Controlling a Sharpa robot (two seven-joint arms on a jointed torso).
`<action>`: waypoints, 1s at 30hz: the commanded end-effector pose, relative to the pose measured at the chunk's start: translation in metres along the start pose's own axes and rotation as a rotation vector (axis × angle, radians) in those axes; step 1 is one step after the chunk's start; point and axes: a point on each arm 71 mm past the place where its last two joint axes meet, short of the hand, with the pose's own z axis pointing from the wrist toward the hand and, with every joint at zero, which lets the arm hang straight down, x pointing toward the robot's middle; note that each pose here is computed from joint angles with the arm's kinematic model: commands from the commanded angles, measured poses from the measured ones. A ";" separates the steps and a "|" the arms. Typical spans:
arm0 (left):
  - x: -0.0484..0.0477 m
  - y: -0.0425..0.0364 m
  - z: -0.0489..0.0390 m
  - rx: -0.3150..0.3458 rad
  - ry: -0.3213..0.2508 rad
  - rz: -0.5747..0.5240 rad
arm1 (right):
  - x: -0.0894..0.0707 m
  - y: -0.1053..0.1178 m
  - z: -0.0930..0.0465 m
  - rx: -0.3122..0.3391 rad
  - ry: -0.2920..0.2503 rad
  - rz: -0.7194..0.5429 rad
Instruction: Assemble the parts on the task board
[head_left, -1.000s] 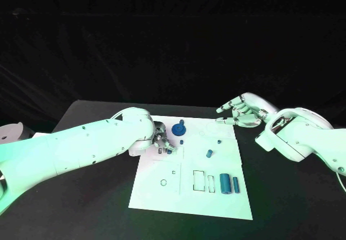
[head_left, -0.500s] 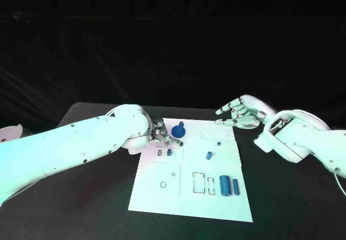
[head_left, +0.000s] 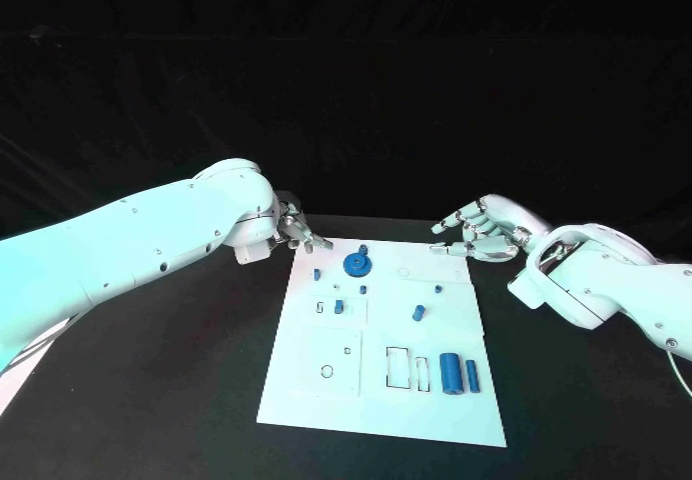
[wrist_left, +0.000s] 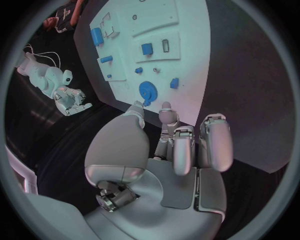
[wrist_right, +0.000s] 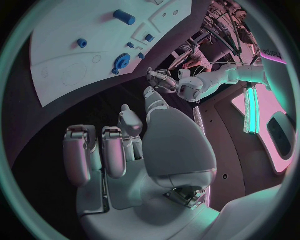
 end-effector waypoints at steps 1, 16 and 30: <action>-0.0001 0.0019 0.0083 -0.004 0.068 0.030 | 0.001 0.000 0.001 -0.010 0.004 -0.008; 0.0081 0.0117 0.0367 -0.073 0.100 0.107 | 0.003 -0.001 0.003 -0.012 0.009 -0.006; 0.0176 0.0043 0.0417 -0.066 0.126 0.148 | 0.004 -0.001 0.005 -0.008 0.010 -0.004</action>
